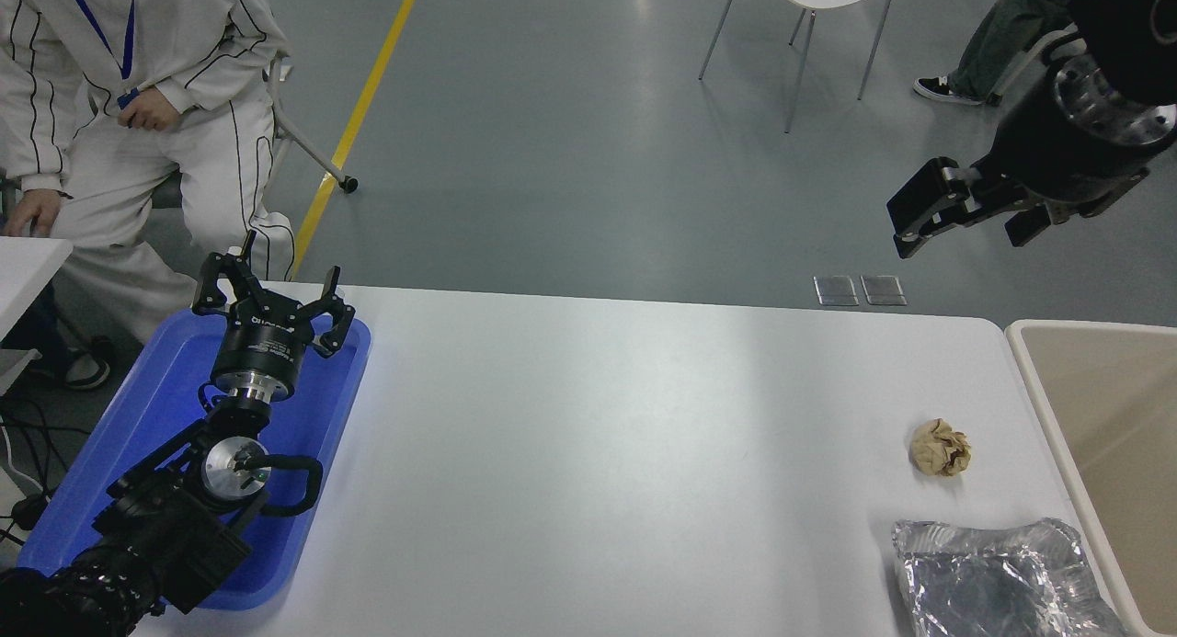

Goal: Pick up paper cup place in dustbin

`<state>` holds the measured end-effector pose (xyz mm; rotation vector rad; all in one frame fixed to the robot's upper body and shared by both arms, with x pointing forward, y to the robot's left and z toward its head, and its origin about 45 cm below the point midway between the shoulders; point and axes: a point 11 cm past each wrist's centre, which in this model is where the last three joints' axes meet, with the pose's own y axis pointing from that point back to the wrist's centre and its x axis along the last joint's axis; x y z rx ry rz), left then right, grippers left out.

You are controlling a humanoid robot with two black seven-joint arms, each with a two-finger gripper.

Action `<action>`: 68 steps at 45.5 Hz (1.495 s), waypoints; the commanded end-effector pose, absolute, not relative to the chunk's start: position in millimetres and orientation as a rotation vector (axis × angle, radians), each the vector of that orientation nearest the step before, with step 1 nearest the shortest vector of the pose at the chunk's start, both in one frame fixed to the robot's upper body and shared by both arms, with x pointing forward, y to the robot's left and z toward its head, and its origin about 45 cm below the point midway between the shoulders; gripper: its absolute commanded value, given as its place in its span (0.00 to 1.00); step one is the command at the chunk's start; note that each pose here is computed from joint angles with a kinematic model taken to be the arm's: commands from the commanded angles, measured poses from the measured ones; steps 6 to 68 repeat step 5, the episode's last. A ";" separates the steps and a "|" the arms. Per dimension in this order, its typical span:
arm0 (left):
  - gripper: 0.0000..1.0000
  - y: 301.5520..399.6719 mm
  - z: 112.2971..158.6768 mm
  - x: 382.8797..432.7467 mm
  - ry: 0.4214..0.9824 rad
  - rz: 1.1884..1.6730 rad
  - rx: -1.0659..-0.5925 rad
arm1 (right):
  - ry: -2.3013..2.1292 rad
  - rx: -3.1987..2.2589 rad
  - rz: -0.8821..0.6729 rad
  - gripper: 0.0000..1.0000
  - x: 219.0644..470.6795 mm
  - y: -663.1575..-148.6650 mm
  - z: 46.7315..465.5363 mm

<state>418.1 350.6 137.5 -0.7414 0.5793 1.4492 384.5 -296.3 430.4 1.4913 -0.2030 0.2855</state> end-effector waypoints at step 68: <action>1.00 350.6 137.4 418.1 0.579 1.449 -0.741 | -0.245 1.485 0.259 1.00 383.4 -305.1 435.5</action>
